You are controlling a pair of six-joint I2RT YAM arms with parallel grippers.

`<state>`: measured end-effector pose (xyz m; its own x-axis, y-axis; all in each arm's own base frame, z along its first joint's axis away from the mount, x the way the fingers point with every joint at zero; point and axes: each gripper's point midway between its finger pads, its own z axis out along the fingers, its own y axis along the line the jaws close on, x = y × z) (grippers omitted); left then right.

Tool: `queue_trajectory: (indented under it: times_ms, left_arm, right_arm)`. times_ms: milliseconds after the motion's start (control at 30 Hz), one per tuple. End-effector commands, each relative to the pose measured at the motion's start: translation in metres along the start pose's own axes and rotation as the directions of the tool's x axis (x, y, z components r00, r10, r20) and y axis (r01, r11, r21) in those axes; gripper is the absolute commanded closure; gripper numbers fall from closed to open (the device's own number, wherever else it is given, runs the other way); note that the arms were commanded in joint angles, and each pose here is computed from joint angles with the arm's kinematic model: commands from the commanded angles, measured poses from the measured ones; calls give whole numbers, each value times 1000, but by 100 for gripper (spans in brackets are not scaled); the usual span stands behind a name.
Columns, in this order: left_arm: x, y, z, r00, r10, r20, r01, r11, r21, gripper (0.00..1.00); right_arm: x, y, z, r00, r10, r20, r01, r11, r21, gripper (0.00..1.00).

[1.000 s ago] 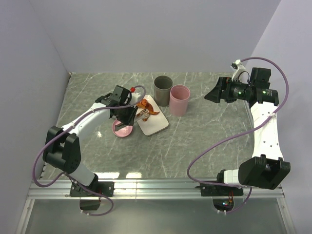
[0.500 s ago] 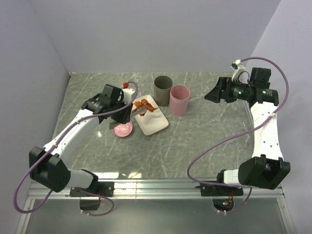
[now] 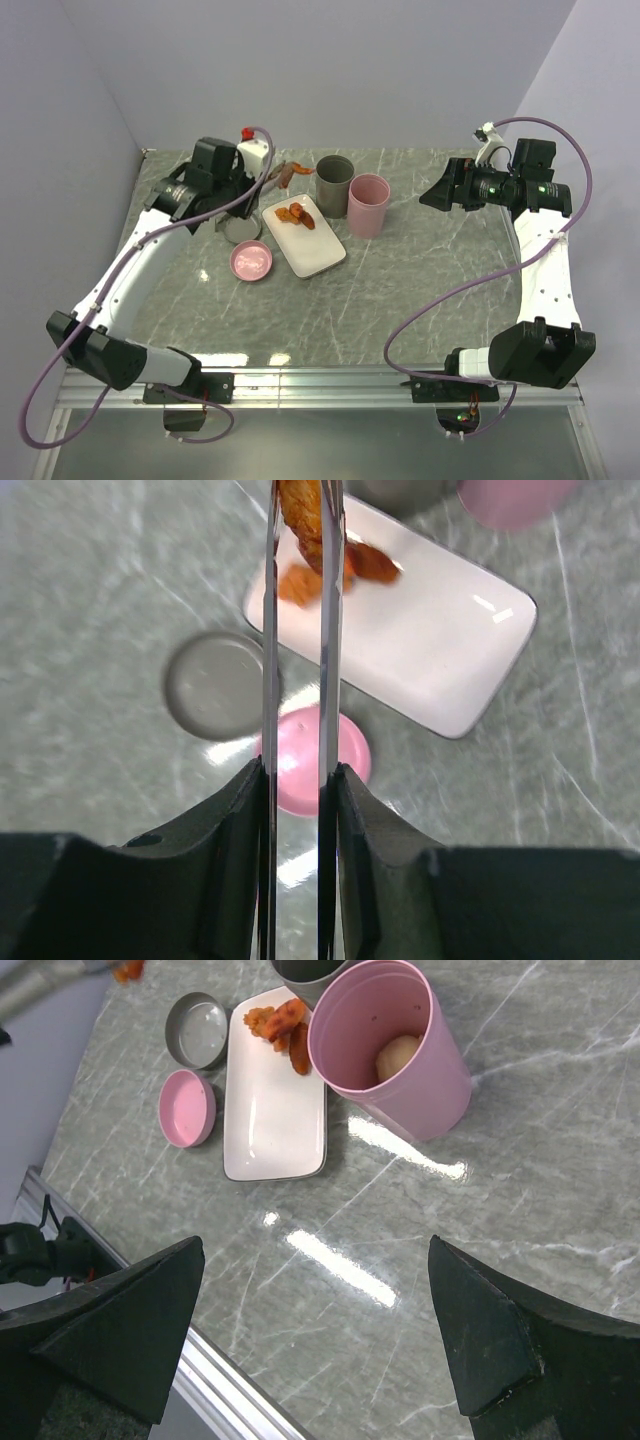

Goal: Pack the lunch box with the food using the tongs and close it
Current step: Place the fake food in the packing box.

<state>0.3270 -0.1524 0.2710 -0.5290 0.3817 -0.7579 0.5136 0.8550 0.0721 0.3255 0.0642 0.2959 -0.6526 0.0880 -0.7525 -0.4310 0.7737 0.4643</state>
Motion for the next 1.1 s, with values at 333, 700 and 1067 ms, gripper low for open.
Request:
queue_trajectory:
  times_ms: [333,700,1067]
  left_arm:
    - [-66,23,13,993,99,61,-91,989,-116,98]
    - [-83,2,45,993,83,83,-78,995,-58,98]
    - [-104,-24,72,991,23,133,-33,997,69,96]
  right_arm:
    - [-8,1,-4,999,-21,23,21,1000,7,0]
    - [-6,-2,-1,1000,-17,19,17,1000,5,0]
    - [-4,-4,1,1000,-13,13,13,1000,4,0]
